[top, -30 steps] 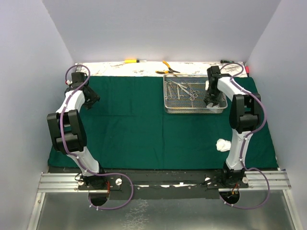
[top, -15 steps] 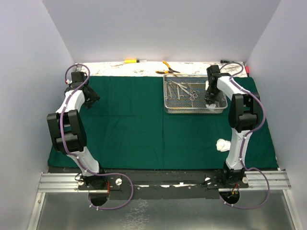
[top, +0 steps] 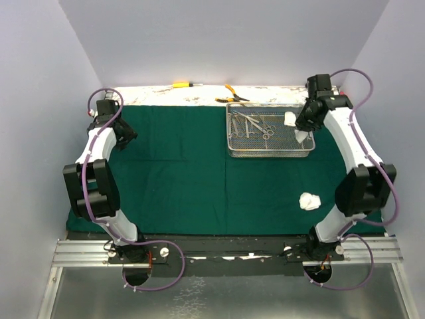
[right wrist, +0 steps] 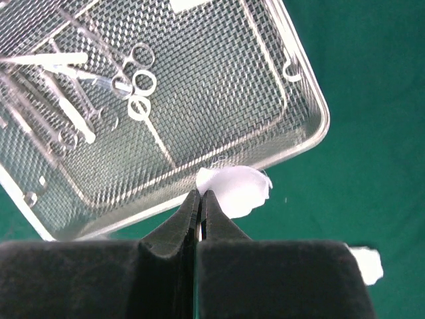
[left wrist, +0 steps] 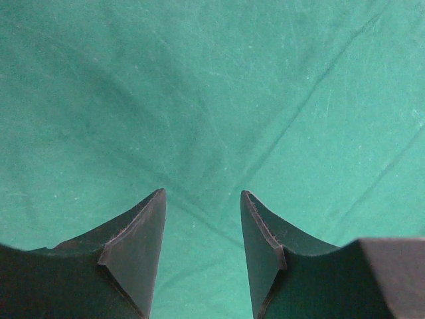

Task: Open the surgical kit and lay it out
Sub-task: Pick up the medical item from the container, then place the medical item in the surgical kit.

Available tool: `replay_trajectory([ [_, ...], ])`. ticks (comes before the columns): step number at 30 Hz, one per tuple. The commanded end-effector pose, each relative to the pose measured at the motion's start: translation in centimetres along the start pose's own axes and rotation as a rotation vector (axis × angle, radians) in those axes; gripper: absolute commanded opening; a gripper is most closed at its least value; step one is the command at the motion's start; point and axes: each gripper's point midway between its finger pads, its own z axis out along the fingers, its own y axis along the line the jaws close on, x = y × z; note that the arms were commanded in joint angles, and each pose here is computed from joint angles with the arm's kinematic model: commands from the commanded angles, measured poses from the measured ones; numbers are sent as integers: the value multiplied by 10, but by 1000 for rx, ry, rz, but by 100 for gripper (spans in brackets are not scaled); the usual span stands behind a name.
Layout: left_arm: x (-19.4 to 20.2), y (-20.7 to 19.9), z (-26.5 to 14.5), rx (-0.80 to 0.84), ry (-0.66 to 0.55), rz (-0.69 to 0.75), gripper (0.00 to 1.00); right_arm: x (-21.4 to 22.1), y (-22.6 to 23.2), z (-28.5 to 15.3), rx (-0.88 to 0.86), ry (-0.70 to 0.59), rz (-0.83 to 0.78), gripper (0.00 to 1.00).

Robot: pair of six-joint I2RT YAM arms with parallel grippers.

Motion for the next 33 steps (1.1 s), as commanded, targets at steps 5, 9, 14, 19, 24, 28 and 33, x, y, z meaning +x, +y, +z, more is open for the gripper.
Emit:
replay_trajectory([
  [5, -2, 6, -4, -36, -56, -33, 50, 81, -25, -48, -59, 218, 90, 1],
  [9, -5, 2, -1, -31, -74, -55, 50, 131, -32, -59, -93, 374, 114, 1],
  [14, -1, 0, 4, -34, -68, -53, 50, 178, -69, -42, 41, 443, 120, 1],
  [19, 5, 2, 9, -49, -54, -55, 50, 201, -89, -16, 128, 475, 97, 1],
  [24, 6, 3, 11, -53, -52, -51, 50, 211, -97, 4, 179, 488, 94, 1],
  [28, 7, 3, 13, -54, -44, -51, 50, 213, -101, 13, 218, 492, 93, 5],
  [33, 8, 3, 16, -57, -39, -48, 50, 222, -111, 18, 277, 525, 89, 16],
])
